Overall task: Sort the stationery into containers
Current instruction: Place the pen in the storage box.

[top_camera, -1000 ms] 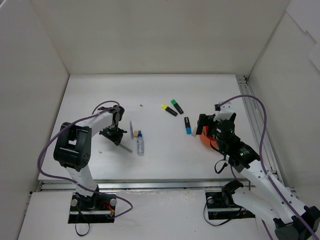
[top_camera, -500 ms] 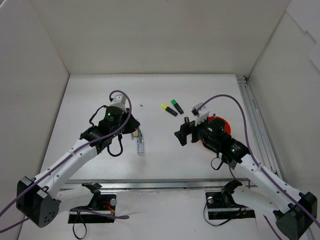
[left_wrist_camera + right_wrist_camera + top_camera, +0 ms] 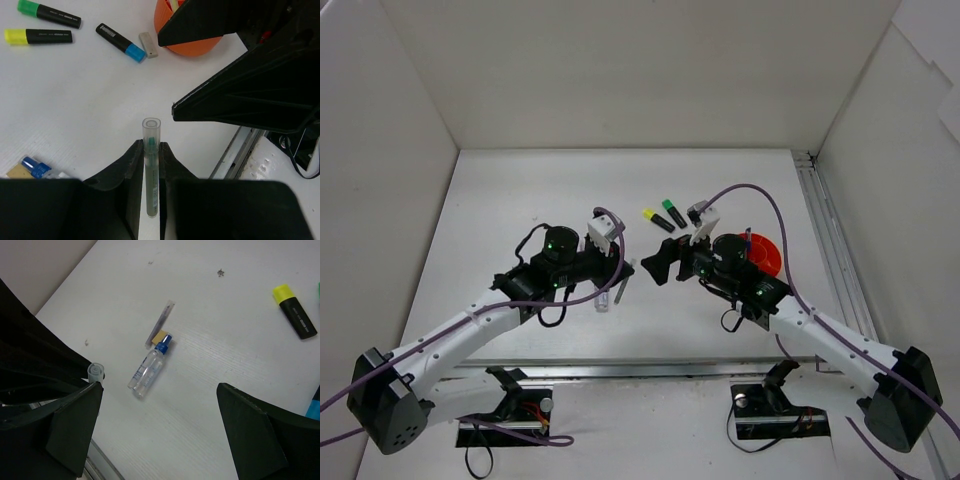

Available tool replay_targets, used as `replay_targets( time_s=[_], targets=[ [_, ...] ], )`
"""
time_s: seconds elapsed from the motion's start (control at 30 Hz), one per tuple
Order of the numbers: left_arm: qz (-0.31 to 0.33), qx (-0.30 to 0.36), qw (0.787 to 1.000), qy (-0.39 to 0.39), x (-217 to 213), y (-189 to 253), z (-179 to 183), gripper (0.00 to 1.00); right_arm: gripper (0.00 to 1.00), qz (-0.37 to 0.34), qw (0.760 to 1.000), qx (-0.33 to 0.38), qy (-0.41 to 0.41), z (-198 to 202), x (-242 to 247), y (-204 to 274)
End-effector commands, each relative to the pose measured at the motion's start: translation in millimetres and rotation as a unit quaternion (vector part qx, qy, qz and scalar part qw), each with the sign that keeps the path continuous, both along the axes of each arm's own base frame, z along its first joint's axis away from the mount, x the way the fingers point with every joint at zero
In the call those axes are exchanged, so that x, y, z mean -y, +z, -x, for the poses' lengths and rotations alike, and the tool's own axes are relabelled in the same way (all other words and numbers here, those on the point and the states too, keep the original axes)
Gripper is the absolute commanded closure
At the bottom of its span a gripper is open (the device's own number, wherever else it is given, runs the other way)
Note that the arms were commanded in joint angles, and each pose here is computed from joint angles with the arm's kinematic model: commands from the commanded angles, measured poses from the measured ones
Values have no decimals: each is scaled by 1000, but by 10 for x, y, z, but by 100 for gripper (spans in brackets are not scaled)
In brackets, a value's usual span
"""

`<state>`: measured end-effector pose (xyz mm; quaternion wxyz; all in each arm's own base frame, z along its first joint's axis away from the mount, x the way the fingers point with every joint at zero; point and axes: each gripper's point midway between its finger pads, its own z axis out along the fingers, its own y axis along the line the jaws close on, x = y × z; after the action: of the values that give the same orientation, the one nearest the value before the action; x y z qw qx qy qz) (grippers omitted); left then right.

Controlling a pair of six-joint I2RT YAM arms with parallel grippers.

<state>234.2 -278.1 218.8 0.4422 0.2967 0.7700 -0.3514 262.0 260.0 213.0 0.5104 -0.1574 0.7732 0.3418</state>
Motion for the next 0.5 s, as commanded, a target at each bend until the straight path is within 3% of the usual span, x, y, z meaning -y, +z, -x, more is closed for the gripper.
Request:
replay_targets(
  time_s=[0.0,0.3,0.47],
  targets=[
    [35,91,993,-61,169,494,6,100,5,-56,998,23,6,-41,-126,354],
    [4,87,993,-76,297,384,41,100,17,-122,992,12,-7,-37,-165,500],
    [10,87,994,-68,316,414,1,100,32,-123,992,-10,8,-16,-307,431]
  ],
)
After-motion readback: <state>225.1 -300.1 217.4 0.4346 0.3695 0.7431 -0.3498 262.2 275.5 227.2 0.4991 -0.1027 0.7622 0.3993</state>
